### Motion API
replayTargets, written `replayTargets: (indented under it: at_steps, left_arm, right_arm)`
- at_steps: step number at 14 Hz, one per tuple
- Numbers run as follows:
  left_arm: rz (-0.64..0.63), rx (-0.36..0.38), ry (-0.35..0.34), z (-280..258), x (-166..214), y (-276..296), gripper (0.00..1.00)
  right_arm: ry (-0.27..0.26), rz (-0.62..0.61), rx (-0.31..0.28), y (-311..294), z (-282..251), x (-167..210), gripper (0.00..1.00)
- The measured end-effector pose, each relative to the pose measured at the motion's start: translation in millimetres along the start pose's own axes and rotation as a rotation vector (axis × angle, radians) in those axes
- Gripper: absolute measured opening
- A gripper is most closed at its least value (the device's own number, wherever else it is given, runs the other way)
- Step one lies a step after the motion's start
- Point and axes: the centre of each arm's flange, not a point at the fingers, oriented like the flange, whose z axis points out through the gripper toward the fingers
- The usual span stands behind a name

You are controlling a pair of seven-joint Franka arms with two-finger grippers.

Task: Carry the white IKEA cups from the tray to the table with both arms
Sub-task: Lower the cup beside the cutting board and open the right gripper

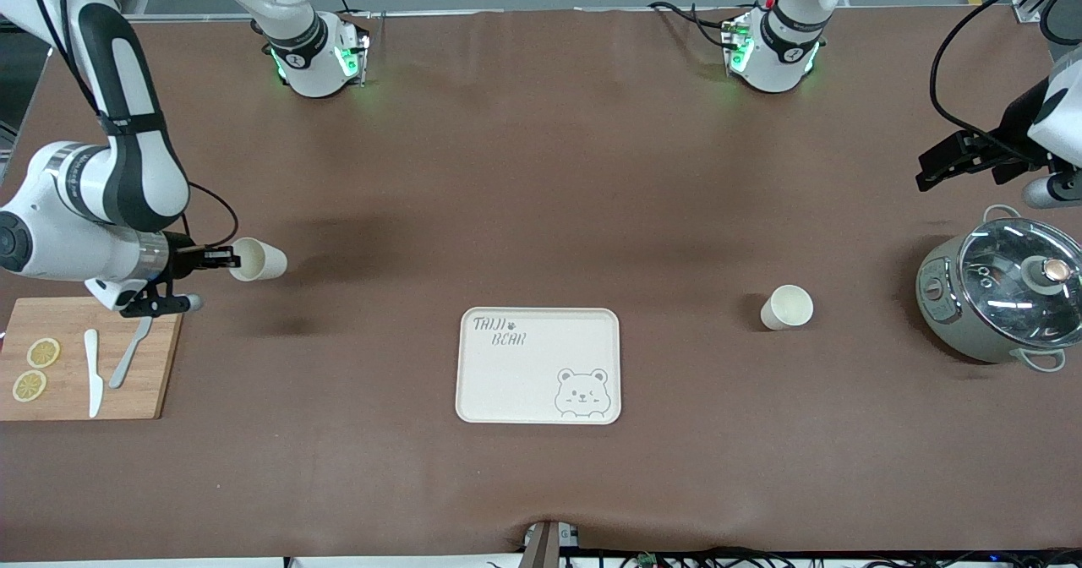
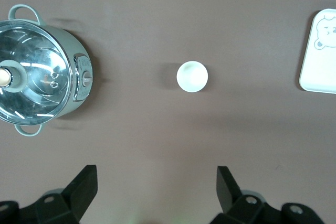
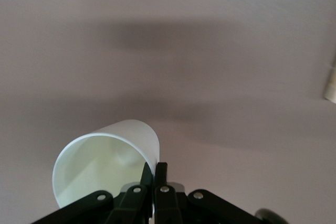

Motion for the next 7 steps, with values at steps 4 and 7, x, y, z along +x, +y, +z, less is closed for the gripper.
replayTargets:
  at_steps: [4, 7]
  left_arm:
    - [0.002, -0.001, -0.002, 1.6, 0.1, 0.6, 1.0]
    - [0.007, -0.001, -0.006, 4.1, 0.0, 3.0, 1.0]
  right_arm:
    - [0.009, -0.028, 0.001, 44.1, 41.2, -26.2, 0.02]
    - [0.012, -0.019, -0.005, 48.6, 64.9, -37.1, 0.02]
